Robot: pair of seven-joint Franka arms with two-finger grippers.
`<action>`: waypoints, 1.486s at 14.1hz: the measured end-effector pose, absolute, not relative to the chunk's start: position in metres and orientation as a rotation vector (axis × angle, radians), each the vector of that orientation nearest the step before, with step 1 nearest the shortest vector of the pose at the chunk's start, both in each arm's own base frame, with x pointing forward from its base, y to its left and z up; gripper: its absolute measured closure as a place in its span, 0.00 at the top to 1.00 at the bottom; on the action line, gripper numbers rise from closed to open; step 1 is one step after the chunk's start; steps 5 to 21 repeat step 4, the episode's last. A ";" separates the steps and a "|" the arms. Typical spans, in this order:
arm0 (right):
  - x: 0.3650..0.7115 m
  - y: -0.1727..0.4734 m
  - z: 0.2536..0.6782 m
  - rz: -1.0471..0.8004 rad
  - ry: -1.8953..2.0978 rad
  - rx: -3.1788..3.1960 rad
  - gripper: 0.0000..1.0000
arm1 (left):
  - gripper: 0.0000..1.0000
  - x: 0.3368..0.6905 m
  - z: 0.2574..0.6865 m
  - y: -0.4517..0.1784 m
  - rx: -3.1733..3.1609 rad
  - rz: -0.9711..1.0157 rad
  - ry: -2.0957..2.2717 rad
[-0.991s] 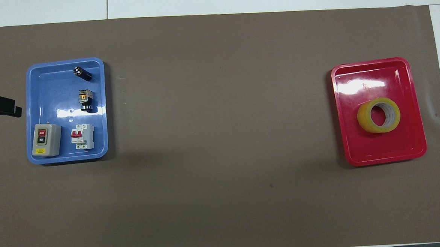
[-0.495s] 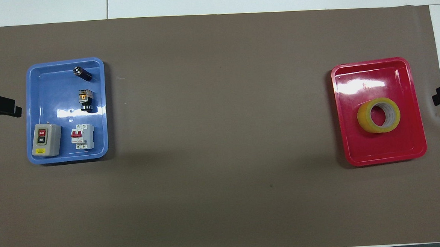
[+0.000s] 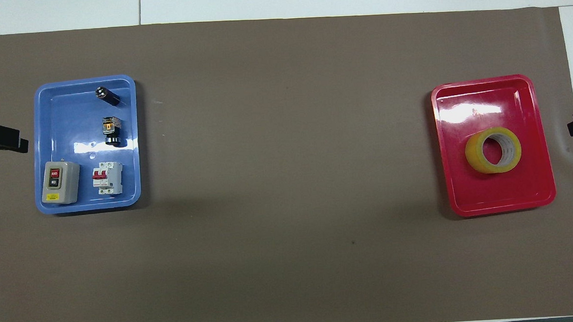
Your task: Place and move tape with both arms
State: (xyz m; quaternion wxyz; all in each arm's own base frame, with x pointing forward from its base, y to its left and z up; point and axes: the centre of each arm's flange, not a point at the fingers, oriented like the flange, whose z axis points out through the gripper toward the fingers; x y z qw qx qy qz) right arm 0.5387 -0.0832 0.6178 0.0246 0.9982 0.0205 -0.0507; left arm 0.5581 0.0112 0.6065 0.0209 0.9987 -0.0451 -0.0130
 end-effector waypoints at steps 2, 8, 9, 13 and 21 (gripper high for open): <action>0.539 -0.083 0.617 -0.159 0.064 3.088 1.00 | 1.00 0.558 0.607 0.011 3.096 -0.040 -0.140; 0.540 -0.083 0.616 -0.161 0.064 3.088 1.00 | 1.00 0.558 0.607 0.011 3.096 -0.040 -0.140; 0.540 -0.083 0.616 -0.161 0.064 3.088 1.00 | 1.00 0.558 0.607 0.011 3.096 -0.040 -0.140; 0.540 -0.083 0.616 -0.161 0.064 3.088 1.00 | 1.00 0.558 0.607 0.011 3.096 -0.040 -0.140; 0.540 -0.083 0.616 -0.161 0.064 3.088 1.00 | 1.00 0.558 0.607 0.011 3.096 -0.040 -0.140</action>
